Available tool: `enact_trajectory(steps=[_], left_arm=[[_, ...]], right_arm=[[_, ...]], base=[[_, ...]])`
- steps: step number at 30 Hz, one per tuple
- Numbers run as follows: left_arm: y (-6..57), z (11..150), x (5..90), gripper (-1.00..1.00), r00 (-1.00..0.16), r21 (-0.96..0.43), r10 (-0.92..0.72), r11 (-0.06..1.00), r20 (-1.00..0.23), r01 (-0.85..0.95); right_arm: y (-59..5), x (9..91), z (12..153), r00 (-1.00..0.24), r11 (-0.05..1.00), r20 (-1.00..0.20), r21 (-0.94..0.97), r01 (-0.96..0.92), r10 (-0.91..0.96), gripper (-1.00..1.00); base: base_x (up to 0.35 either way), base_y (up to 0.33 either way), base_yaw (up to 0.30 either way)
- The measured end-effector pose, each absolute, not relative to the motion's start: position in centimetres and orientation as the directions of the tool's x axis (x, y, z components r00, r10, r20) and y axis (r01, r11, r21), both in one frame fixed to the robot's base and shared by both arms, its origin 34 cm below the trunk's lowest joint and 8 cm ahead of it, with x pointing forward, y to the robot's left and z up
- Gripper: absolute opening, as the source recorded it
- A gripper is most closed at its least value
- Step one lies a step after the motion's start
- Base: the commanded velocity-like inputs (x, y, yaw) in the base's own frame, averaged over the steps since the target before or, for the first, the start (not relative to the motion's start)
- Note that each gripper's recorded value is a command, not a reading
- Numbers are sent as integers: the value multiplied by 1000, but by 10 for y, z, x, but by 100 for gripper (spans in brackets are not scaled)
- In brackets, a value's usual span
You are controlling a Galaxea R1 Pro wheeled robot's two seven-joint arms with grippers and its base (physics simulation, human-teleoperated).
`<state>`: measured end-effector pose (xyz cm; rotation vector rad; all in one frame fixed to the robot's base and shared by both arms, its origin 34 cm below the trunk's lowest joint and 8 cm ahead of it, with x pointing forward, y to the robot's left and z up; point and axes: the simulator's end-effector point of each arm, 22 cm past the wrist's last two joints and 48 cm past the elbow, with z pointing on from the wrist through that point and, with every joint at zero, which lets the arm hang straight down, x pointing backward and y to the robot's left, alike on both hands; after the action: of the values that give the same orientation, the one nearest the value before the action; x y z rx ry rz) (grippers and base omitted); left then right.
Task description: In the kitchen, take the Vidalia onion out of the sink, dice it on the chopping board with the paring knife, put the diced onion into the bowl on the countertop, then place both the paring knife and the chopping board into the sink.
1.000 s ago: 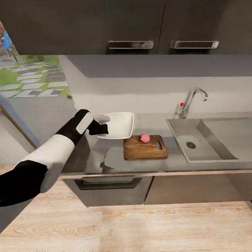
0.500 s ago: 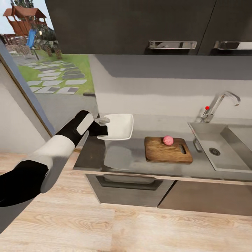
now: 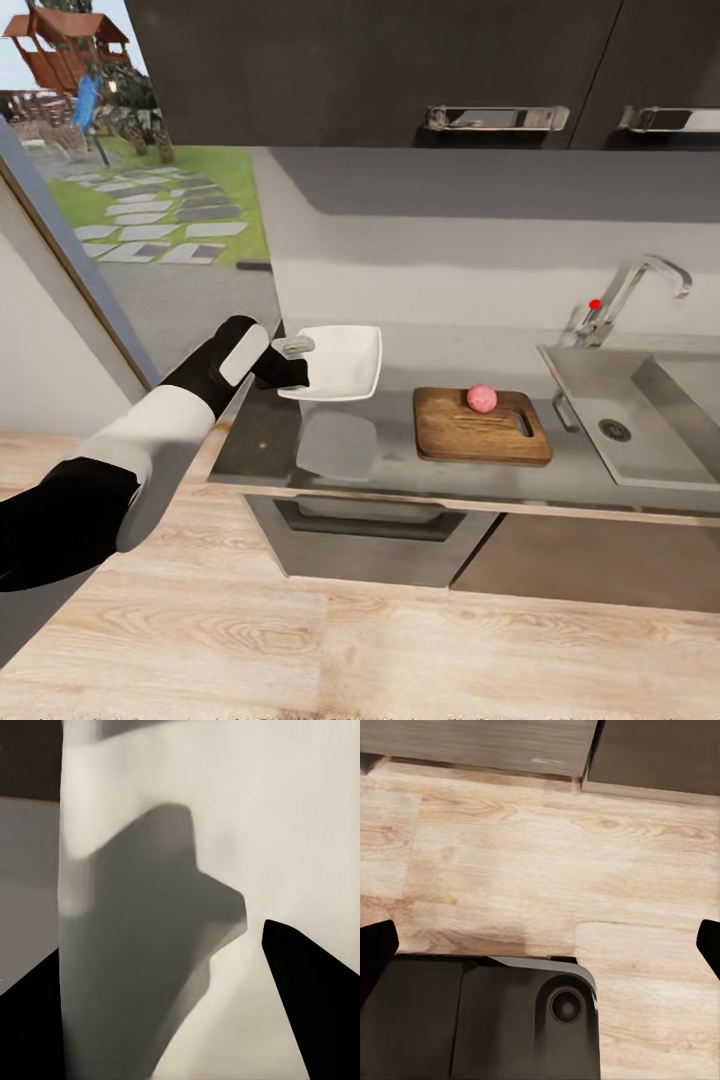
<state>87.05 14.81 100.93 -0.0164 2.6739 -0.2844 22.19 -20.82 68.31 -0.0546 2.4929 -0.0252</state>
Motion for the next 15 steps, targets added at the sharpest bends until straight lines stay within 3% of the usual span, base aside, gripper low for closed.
enact_trajectory(steps=[15], left_arm=[[155,988,868,-100,-913,-188,-60,982,-403,18]], right_arm=[[-209,217,681,-806,999,-590,-32,-33,-45,100]], base=[[0,0,0]])
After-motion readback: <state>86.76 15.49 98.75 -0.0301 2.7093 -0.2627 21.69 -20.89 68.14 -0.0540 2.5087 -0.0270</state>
